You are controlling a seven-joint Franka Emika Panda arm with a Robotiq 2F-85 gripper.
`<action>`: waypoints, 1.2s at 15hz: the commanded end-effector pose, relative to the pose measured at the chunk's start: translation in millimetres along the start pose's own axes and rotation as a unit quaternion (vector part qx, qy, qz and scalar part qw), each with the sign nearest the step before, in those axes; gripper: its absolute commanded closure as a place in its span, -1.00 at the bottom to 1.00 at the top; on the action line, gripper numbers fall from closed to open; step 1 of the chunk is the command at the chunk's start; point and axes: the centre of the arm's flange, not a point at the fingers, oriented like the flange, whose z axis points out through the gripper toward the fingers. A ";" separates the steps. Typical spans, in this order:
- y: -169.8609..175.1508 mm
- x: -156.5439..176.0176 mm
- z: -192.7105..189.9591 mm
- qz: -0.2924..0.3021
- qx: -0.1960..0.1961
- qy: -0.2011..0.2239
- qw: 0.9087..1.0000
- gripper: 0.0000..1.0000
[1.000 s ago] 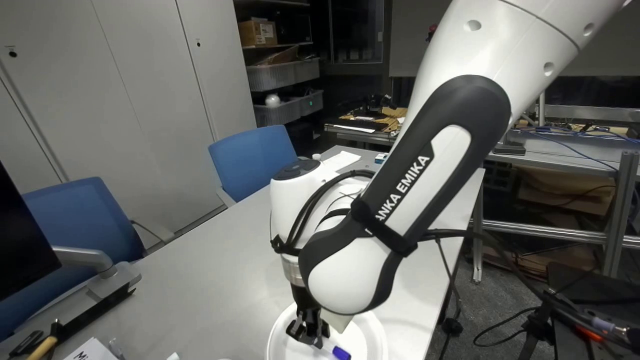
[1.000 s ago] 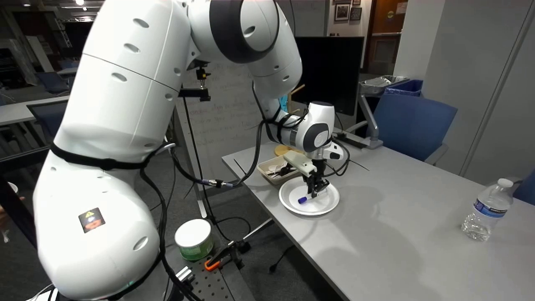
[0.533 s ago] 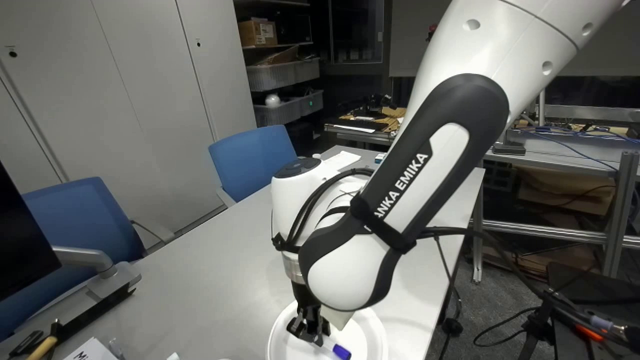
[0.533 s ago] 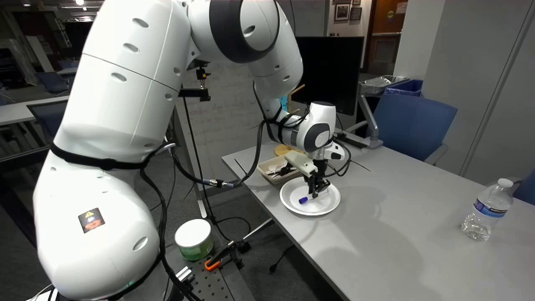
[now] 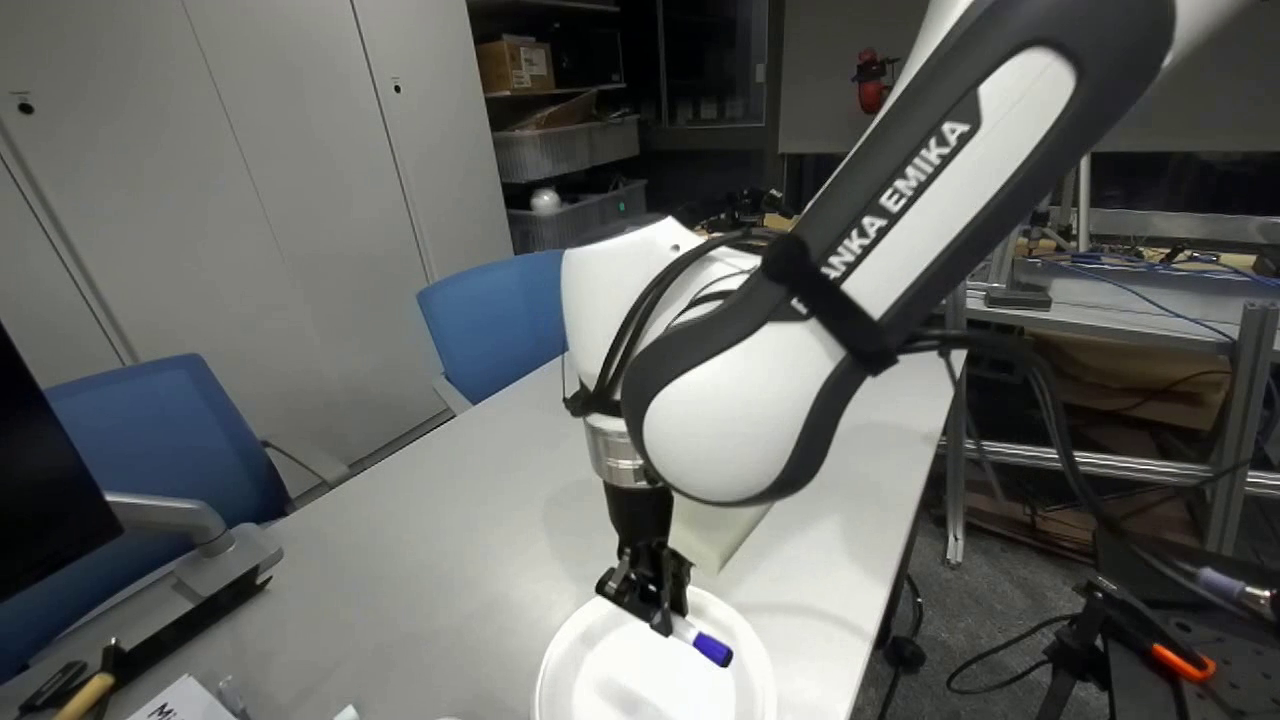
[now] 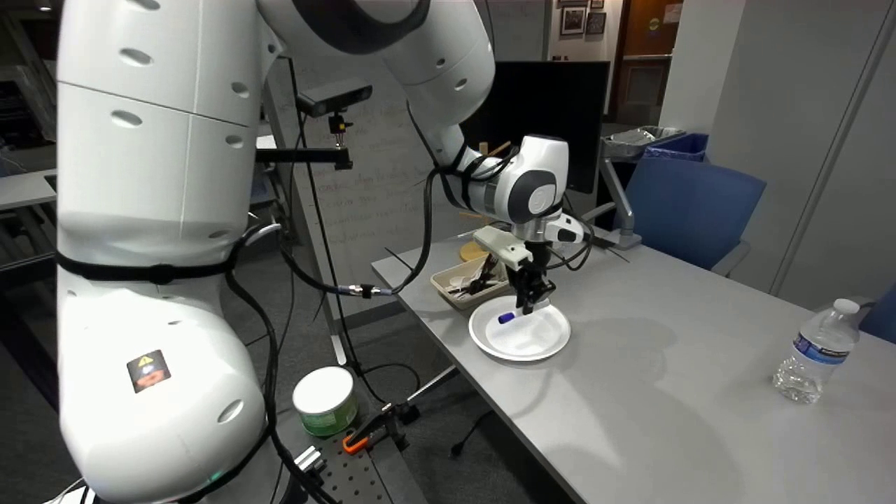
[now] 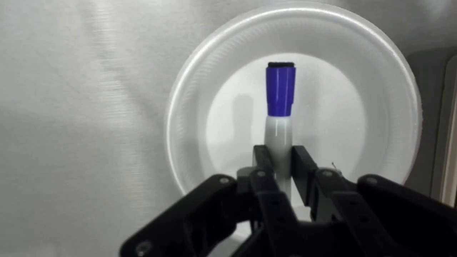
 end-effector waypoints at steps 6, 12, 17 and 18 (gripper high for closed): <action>118.6 -2.5 -57.6 0.051 0.011 0.069 0.996 0.89; 157.3 8.0 -19.3 0.077 0.006 0.087 0.993 0.89; 145.8 4.5 23.0 0.093 0.006 0.086 0.992 0.89; 155.4 14.4 31.3 0.095 0.005 0.083 0.992 0.89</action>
